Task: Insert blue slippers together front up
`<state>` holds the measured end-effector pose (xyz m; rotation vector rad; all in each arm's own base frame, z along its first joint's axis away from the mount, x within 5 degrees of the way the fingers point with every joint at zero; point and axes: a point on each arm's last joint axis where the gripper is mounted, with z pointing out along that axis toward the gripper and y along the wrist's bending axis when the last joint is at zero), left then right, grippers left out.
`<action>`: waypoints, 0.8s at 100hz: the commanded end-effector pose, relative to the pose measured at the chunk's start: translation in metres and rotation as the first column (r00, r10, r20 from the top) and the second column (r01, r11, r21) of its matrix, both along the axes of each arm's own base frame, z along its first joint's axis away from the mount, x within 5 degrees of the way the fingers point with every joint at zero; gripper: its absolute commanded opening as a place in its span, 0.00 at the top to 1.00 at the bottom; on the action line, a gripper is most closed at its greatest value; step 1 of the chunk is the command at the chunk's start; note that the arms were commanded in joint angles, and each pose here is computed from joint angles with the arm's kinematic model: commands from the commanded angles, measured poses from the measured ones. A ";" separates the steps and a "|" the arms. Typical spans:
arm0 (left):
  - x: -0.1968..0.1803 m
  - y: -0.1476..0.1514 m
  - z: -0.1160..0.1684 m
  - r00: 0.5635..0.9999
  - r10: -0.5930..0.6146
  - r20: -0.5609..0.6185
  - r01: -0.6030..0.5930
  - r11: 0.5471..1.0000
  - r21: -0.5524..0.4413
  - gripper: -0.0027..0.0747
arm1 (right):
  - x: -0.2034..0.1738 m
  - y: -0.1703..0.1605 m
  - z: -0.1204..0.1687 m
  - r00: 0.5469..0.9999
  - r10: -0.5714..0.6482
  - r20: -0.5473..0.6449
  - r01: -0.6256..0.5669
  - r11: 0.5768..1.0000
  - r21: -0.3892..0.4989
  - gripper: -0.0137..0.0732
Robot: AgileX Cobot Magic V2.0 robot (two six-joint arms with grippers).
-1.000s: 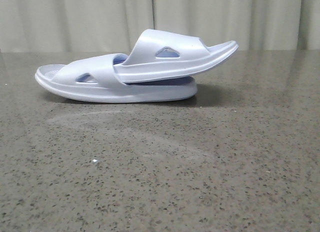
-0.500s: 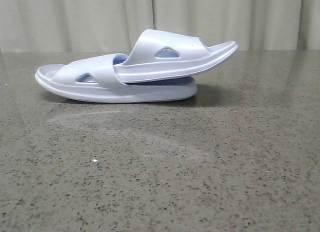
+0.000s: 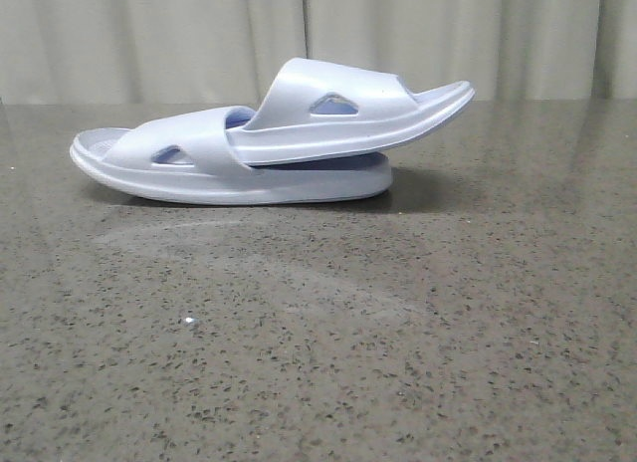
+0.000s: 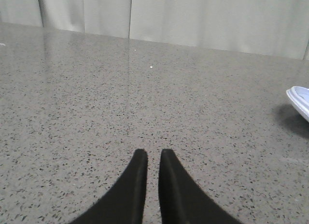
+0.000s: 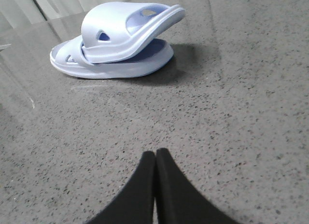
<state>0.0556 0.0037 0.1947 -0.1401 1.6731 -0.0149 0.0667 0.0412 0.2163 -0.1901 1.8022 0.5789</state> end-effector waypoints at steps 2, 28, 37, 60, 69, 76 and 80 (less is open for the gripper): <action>-0.001 0.000 0.005 0.996 0.008 0.092 -0.007 1.000 -0.007 0.95 | 0.005 -0.007 0.011 0.995 -0.078 0.069 0.081 0.996 -0.032 0.95; -0.001 0.000 0.005 0.996 0.008 0.092 -0.007 1.000 -0.007 0.95 | 0.013 -0.028 0.020 0.924 -0.231 0.304 0.314 0.914 -0.259 0.95; -0.001 0.000 0.005 0.996 0.008 0.092 -0.007 1.000 -0.007 0.95 | 0.013 -0.030 0.015 0.918 -0.246 0.311 0.340 0.891 -0.300 0.95; -0.001 0.000 0.005 0.996 0.008 0.092 -0.007 1.000 -0.007 0.95 | 0.002 -0.040 -0.013 0.874 -0.343 0.344 0.448 0.844 -0.296 0.95; -0.001 0.000 0.005 0.996 0.008 0.092 -0.007 1.000 -0.007 0.95 | -0.004 -0.041 -0.021 0.870 -0.370 0.325 0.466 0.832 -0.300 0.95; -0.001 0.000 0.005 0.996 0.008 0.092 -0.007 1.000 -0.007 0.95 | -0.006 -0.043 -0.020 0.858 -0.388 0.338 0.488 0.822 -0.294 0.95; -0.001 0.000 0.005 0.996 0.008 0.092 -0.007 1.000 -0.007 0.95 | -0.007 -0.043 -0.021 0.854 -0.393 0.341 0.496 0.814 -0.302 0.95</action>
